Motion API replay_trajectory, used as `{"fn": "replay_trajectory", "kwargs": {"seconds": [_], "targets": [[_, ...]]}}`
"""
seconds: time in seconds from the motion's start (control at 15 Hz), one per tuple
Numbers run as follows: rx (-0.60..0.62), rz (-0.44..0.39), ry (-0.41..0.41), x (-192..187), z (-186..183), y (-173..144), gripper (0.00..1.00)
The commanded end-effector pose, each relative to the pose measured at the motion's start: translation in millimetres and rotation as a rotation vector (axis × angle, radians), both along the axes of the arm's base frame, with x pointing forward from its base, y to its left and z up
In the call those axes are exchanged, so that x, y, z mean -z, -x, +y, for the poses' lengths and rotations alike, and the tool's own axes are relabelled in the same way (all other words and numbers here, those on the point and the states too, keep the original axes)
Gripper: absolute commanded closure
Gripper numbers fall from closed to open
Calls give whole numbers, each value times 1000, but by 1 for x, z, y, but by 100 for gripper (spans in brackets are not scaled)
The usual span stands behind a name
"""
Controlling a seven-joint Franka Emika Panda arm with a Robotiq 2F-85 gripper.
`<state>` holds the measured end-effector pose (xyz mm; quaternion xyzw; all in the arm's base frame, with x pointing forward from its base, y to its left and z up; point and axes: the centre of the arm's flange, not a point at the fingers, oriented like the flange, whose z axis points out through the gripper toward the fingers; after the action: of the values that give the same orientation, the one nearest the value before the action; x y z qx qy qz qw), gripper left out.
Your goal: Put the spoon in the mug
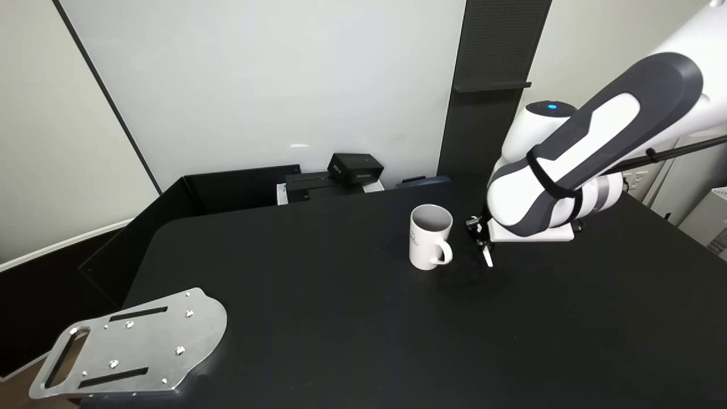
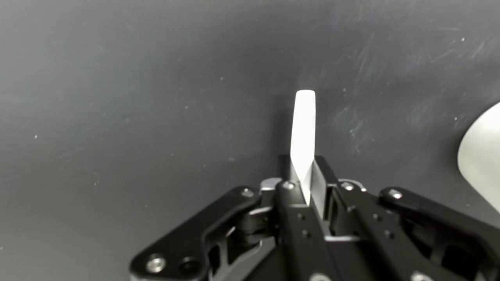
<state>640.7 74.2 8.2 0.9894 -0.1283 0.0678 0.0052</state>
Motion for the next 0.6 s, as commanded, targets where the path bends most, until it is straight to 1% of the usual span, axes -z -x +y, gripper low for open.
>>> {"fn": "replay_trajectory", "kwargs": {"seconds": [0.0, 0.13, 0.4, 0.53], "targets": [[39, 20, 41, -34, -4, -27, 96], [77, 42, 63, -51, -9, -38, 96], [223, 93, 40, -86, -10, -58, 96], [316, 140, 24, -104, -6, -66, 96]]}}
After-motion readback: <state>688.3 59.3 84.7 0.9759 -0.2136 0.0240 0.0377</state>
